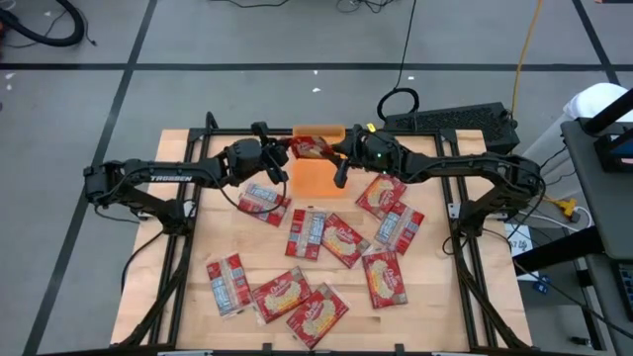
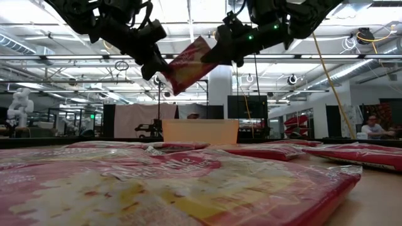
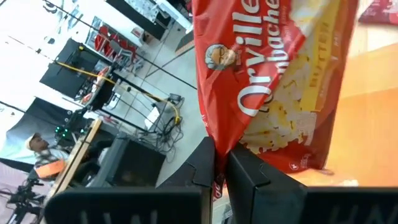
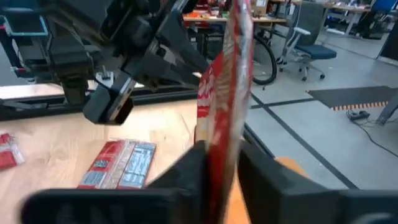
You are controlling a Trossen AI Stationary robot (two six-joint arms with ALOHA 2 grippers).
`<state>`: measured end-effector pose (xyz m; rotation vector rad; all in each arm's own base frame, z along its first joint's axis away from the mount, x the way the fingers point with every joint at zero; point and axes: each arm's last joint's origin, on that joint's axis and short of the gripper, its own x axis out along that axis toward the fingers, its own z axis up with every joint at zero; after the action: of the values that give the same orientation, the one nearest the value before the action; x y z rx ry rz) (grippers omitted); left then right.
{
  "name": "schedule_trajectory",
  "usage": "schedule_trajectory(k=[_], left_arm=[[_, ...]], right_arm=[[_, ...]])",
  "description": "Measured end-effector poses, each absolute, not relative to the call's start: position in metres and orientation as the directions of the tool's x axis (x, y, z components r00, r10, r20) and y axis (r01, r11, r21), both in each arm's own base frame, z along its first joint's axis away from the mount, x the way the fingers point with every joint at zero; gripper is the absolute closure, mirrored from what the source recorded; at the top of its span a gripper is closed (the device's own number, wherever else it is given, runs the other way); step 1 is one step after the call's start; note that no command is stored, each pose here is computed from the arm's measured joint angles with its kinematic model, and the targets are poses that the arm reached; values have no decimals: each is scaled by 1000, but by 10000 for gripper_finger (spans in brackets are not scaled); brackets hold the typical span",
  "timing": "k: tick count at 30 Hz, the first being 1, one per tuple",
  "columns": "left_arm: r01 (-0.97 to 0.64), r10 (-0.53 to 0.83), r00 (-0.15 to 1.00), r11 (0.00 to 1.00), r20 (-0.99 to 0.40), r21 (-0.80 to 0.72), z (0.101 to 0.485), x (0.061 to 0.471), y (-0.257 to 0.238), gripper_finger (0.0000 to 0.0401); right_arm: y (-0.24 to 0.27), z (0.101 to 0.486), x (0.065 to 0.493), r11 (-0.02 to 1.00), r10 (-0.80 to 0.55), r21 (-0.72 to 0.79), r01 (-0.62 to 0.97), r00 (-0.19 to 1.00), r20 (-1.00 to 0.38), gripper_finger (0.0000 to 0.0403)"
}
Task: Sort popcorn bags into baskets
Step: Put the red popcorn bag into the orange bin
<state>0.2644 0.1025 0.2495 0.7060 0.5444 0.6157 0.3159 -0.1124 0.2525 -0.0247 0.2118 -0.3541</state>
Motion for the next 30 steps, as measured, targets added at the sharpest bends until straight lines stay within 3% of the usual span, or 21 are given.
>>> schedule_trajectory(k=[3,6,12,18,24,30], left_arm=[[-353,678,694,614,-243,706,250,264,103,371],[-418,699,682,613,-215,670,253,265,103,343],[-592,797,576,559,-180,580,255,261,108,243],[-655,791,559,606,-250,451,248,257,114,166],[-693,780,560,626,-280,358,245,254,118,147],[-666,742,601,670,-296,328,244,255,119,163]], right_arm=[[-115,253,315,935,-356,-72,348,913,-199,389],[-124,253,312,925,-379,-49,377,905,-195,384],[-152,250,299,897,-415,60,438,881,-226,394],[-178,246,283,841,-467,172,513,849,-248,388],[-191,233,280,797,-441,339,500,865,-239,390],[-193,214,288,738,-492,368,565,825,-280,390]])
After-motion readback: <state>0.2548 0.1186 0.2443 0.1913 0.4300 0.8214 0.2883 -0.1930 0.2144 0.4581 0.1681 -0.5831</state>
